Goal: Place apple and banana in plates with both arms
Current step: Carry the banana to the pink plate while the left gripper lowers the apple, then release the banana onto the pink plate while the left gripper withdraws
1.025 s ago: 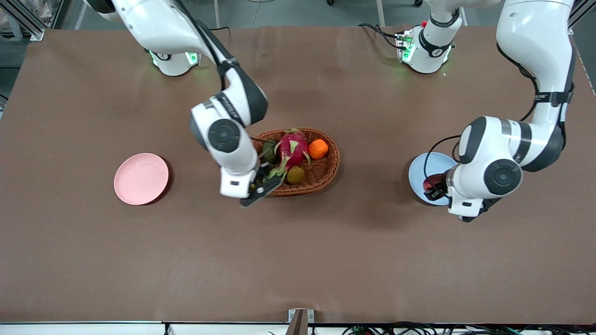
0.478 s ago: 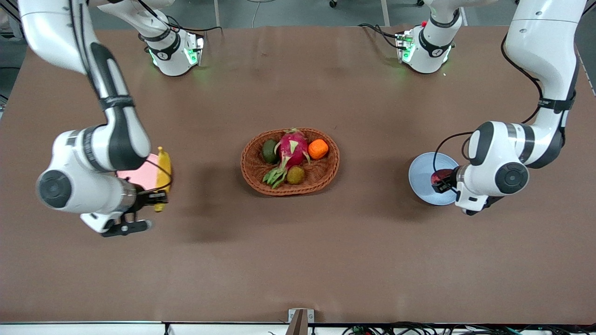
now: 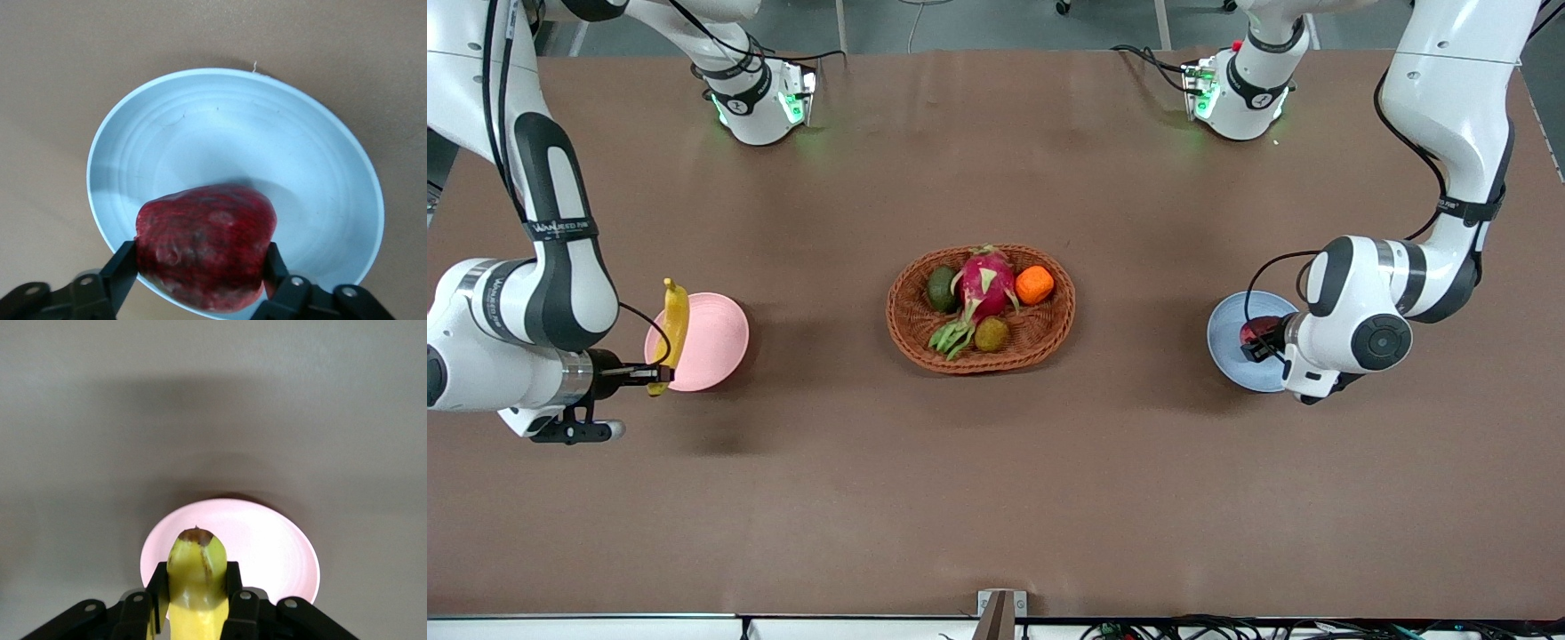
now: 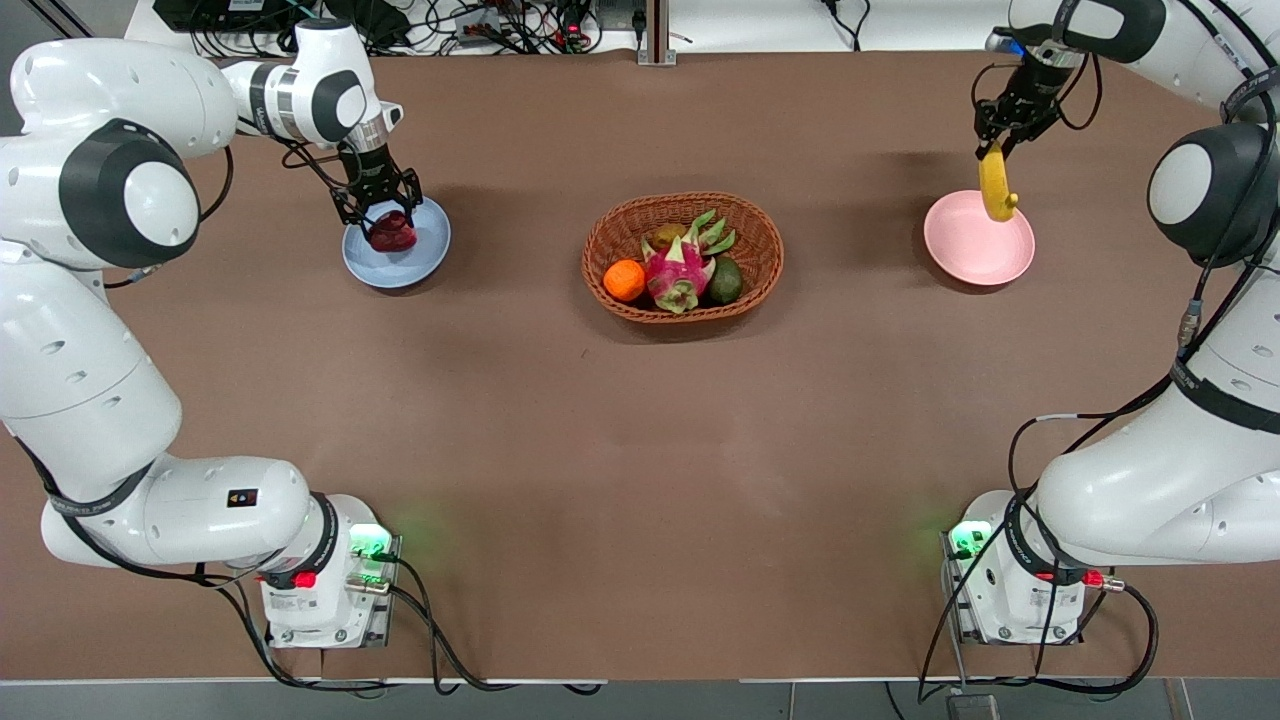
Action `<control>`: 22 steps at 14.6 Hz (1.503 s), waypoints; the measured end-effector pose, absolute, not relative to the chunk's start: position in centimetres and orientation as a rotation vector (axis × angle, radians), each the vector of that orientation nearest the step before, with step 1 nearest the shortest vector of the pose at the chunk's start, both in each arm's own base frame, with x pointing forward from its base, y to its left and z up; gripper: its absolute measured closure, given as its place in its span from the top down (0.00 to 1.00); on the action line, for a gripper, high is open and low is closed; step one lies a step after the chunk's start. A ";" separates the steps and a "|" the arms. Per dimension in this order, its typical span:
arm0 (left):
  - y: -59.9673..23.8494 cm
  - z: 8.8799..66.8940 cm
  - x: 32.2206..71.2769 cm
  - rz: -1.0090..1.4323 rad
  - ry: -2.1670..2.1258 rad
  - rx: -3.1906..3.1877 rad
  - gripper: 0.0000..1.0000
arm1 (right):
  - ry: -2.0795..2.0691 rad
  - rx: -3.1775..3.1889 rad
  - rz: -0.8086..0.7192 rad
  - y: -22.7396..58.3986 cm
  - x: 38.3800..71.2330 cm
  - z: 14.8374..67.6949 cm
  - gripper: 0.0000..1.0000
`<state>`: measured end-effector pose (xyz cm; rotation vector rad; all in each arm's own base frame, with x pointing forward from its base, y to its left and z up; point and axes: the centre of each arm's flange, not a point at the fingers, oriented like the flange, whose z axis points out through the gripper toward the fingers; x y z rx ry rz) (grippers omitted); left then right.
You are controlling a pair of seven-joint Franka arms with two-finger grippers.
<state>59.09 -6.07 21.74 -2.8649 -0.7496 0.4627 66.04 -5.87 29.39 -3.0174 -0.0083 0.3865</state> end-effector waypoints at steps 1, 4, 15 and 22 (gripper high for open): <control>-6.1 22.1 59.3 0.451 -0.751 -2.869 0.95 | -0.007 -3.018 0.402 -6.0 65.7 28.7 0.38; -6.2 25.8 60.7 0.371 -0.760 -2.893 1.00 | 0.001 -3.033 0.387 -6.8 65.2 27.3 0.38; -7.3 46.9 64.6 0.167 -0.466 -3.008 1.00 | 0.004 -3.043 0.361 -6.9 63.5 21.0 0.43; -7.2 59.8 61.7 -0.020 -0.169 -3.061 1.00 | -0.032 -3.031 0.353 -6.4 65.2 29.5 1.00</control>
